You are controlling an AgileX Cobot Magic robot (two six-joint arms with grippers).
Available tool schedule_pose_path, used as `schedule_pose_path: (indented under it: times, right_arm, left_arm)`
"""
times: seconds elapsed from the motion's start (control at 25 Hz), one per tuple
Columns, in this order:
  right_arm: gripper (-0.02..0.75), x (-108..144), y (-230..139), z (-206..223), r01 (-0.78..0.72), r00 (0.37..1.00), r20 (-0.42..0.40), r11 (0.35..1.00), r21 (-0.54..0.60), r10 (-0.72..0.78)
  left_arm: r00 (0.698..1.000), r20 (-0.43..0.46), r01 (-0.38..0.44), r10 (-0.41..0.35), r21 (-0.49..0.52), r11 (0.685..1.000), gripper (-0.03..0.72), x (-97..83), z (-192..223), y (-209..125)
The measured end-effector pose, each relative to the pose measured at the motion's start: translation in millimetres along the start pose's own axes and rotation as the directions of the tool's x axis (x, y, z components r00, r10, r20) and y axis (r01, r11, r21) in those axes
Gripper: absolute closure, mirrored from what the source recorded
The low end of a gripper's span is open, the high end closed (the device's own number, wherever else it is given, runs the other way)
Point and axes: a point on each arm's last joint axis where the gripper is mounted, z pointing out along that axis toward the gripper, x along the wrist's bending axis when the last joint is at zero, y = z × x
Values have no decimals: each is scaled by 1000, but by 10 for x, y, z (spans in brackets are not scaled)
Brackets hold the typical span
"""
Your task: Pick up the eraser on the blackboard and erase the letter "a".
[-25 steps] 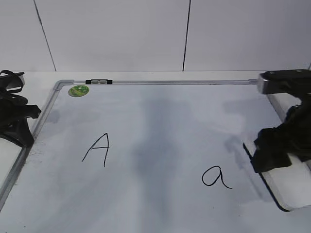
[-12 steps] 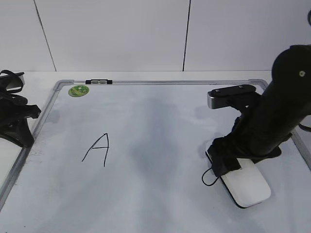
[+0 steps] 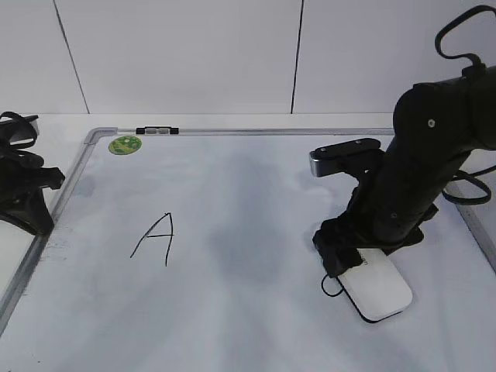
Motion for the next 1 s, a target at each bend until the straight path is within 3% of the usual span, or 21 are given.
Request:
schedule_pose_path:
  times: [0.52,0.8,1.0]
  right_arm:
    - [172,576,-47,38,187,980,-69,982,-9,-187]
    - [172,577,-47,45,197,979,-60,980,-9,-197]
    - [172,396,-10,43,130,991,-41,991,-12,-131]
  left_arm:
    - [1000,0,0,0,0,1000,650,0,0,0]
    - [1000,0,0,0,0,1000,645,0,0,0]
    - [1000,0,0,0,-2,1000,645,0,0,2]
